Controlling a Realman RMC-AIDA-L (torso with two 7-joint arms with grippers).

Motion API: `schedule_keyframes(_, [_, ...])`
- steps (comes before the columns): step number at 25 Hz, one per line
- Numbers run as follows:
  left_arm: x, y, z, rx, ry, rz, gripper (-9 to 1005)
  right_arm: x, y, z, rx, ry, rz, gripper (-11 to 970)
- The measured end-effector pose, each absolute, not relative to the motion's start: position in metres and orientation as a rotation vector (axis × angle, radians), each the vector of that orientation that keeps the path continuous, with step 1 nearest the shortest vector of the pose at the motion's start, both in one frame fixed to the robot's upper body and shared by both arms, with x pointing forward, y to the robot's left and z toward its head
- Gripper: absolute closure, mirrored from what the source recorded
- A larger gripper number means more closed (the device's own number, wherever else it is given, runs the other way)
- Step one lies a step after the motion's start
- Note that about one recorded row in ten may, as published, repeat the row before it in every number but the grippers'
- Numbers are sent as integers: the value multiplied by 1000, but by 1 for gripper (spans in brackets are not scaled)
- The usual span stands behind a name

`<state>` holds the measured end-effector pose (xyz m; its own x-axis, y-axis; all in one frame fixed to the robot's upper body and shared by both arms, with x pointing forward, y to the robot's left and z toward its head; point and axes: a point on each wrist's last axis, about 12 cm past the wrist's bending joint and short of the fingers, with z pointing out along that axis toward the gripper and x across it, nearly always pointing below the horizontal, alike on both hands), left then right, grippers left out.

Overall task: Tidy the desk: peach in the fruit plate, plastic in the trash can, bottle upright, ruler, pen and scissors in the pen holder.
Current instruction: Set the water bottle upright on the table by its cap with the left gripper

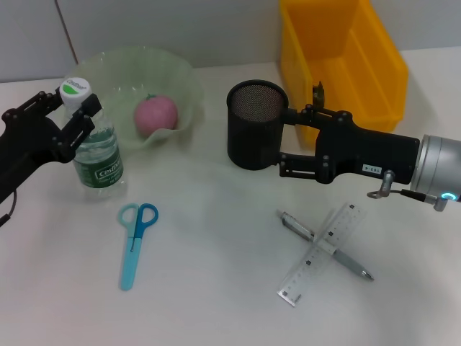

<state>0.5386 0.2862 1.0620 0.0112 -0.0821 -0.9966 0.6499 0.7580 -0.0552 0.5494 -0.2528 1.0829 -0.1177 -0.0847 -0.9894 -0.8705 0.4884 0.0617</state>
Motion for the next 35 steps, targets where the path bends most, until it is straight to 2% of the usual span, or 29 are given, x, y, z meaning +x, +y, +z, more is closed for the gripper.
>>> schedule_keyframes(12, [542, 281, 1056, 495, 1488, -593, 551, 552, -252, 1083, -855, 1560, 826, 143])
schedule_keyframes(35, [542, 278, 1055, 514, 1493, -589, 416, 552, -250, 1084, -865, 1557, 830, 144])
